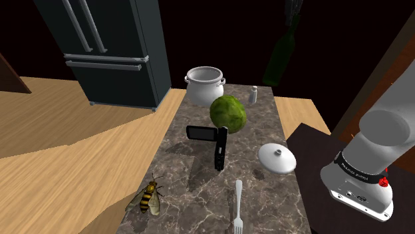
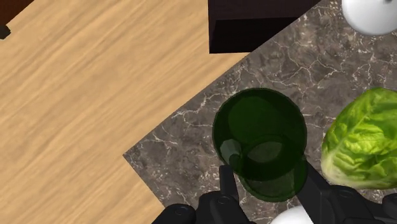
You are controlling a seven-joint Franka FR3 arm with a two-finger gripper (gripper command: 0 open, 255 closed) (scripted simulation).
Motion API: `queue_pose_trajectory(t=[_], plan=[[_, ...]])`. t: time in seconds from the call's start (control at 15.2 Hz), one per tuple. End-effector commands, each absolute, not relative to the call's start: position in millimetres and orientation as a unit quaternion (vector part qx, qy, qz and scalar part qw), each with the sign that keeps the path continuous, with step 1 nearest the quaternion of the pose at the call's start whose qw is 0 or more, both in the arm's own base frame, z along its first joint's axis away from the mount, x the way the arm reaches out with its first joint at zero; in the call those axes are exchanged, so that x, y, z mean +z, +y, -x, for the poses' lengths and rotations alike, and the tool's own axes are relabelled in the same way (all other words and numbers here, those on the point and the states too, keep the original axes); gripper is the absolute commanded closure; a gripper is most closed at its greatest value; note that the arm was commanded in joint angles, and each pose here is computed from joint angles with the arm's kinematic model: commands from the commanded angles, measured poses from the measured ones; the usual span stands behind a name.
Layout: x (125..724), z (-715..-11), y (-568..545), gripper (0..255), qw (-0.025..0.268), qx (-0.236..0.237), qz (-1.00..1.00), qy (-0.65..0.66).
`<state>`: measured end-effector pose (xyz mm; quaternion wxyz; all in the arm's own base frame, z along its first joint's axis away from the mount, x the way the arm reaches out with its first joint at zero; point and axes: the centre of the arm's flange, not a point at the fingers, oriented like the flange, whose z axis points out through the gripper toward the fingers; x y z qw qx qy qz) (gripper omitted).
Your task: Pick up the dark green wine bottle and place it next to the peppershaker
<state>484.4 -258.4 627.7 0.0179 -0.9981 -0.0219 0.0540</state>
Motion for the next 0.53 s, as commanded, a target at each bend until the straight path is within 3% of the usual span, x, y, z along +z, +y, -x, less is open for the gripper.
queue_pose_trajectory(t=[0.0,0.46], plan=[[616.7,-483.9,-260.3,255,0.018,0.054,0.998,-0.022],[579.8,-483.9,-260.3,255,0.018,0.054,0.998,-0.022]])
